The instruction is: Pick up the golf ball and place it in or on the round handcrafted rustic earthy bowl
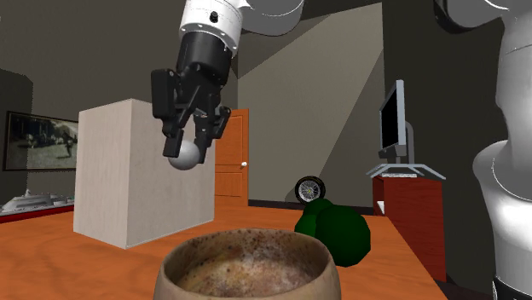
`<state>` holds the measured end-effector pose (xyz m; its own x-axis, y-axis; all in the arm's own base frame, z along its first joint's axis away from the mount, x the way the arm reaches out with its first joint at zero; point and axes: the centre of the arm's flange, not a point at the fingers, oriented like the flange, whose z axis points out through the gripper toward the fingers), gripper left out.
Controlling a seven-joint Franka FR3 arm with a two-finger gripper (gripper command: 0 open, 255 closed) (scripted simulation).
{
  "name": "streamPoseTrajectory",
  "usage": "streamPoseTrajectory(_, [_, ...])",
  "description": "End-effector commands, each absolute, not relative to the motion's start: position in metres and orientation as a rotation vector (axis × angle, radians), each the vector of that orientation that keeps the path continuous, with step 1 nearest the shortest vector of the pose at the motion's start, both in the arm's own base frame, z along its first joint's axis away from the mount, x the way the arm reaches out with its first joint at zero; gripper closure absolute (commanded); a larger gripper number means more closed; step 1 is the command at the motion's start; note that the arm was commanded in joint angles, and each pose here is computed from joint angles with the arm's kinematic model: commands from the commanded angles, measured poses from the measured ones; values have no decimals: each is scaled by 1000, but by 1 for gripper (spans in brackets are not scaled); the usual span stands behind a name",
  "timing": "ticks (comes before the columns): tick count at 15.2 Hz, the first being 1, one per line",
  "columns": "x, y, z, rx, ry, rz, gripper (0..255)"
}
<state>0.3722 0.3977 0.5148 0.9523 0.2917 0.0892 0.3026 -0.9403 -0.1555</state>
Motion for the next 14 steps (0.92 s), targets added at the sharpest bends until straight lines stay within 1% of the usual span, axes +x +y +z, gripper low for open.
streamPoseTrajectory(1, [347, 396, 515, -2938, -448, -97, 255])
streamPoseTrajectory(7, [268, 395, 516, -2938, -448, -97, 255])
streamPoseTrajectory(8, [244, 395, 517, -2938, -448, -97, 255])
streamPoseTrajectory(14, [244, 395, 485, -2938, -448, -97, 255])
